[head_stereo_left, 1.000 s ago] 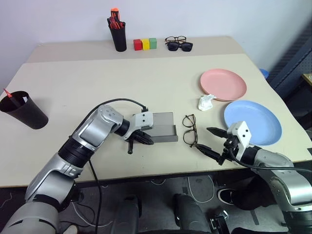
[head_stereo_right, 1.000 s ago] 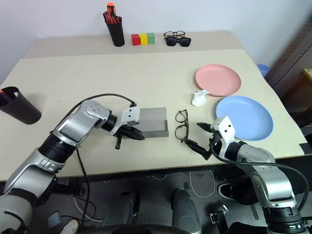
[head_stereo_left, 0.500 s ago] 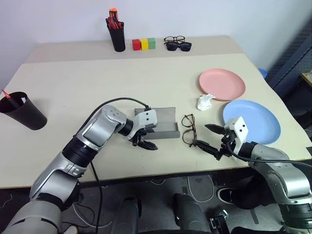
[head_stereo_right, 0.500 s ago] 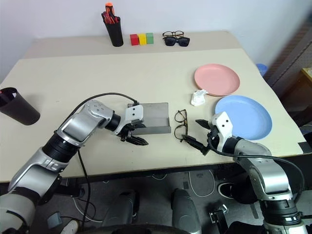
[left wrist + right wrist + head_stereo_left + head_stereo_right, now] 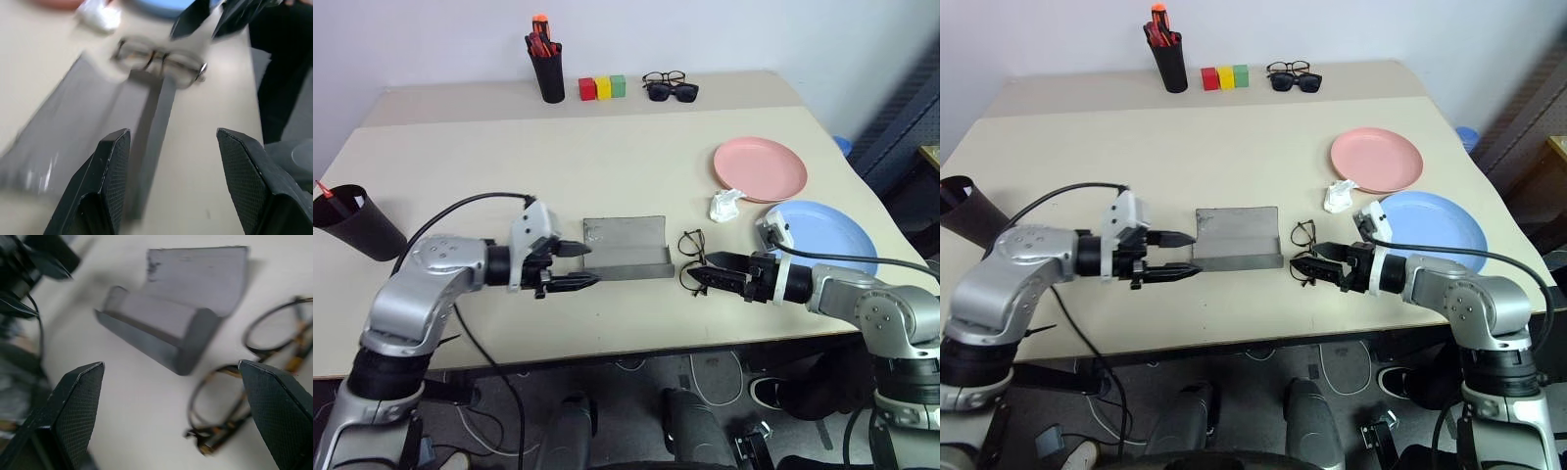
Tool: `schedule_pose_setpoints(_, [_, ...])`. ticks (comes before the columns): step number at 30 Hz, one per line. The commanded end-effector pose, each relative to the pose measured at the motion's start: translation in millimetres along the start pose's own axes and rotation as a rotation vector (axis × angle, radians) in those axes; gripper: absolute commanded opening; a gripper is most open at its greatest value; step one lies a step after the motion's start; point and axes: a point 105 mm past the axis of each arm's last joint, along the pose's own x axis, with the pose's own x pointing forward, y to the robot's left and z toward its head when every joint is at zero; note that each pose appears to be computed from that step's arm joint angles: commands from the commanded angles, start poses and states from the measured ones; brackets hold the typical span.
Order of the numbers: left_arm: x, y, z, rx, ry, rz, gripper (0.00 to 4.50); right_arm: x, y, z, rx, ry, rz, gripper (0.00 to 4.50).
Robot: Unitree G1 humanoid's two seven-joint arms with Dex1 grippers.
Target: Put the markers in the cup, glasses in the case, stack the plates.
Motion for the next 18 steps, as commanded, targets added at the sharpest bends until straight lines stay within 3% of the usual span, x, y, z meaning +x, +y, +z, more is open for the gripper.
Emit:
schedule_pose_setpoints(1, [-10.5, -7.6, 1.7, -0.013, -0.036, 0.064, 2.84, 4.7, -3.3, 4.6, 0.042, 0.016, 0.044, 4.48])
schedule_pose_setpoints(6, [-21.8, -30.2, 8.9, -0.093, -0.126, 0.063, 2.84, 6.4, -21.7, -0.2, 0.046, 0.060, 0.014, 4.48])
schedule_pose_setpoints(9, [-25.4, -33.9, 1.0, -0.112, -0.102, 0.102, 2.84, 2.5, -25.6, 1.1, 0.048, 0.063, 0.015, 4.48])
schedule_pose_setpoints(18, [-23.3, -35.4, -4.8, -0.145, -0.108, 0.146, 2.84, -8.9, -14.7, 16.7, 0.027, 0.015, 0.045, 4.48])
